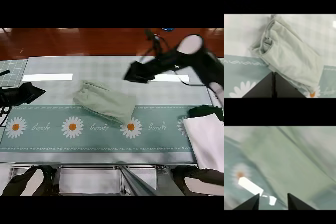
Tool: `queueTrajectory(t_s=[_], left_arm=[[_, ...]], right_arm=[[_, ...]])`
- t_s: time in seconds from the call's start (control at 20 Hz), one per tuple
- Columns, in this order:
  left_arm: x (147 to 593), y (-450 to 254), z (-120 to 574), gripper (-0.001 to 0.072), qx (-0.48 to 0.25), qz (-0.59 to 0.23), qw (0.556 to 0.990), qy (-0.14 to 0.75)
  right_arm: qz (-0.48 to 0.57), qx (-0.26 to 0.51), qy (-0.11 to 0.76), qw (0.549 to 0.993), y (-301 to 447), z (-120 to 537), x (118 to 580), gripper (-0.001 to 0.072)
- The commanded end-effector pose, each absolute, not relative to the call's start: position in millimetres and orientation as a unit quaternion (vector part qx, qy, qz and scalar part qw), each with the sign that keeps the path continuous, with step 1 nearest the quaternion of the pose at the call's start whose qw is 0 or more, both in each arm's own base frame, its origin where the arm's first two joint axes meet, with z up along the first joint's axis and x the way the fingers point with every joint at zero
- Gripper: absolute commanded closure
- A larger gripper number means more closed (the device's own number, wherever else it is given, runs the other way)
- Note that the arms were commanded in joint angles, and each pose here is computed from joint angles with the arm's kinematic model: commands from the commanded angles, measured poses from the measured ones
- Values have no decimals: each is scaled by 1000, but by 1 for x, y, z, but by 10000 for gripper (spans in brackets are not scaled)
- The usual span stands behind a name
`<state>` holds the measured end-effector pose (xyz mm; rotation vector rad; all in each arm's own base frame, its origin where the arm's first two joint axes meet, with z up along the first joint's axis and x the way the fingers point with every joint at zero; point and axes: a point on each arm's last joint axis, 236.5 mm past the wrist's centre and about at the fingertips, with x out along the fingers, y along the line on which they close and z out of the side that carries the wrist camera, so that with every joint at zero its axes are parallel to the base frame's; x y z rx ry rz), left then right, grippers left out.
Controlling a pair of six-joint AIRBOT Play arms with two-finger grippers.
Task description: Fold the shirts.
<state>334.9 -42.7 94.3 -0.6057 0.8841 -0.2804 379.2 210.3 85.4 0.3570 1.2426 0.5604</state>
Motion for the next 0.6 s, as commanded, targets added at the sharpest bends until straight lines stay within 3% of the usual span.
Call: queueTrajectory(t_s=[0.0,0.1,0.2,0.55], left_arm=[[329,-62,95,690,-296,-165,839,425],[322,-76,82,690,-294,-177,828,443],[315,-87,66,690,-297,-185,815,463],[296,-107,37,690,-299,-198,787,502]], right_arm=[[4,151,547,823,73,40,330,305],[-8,239,525,817,79,-1,308,305],[9,315,537,782,105,-38,294,305],[123,432,575,683,185,-89,321,305]])
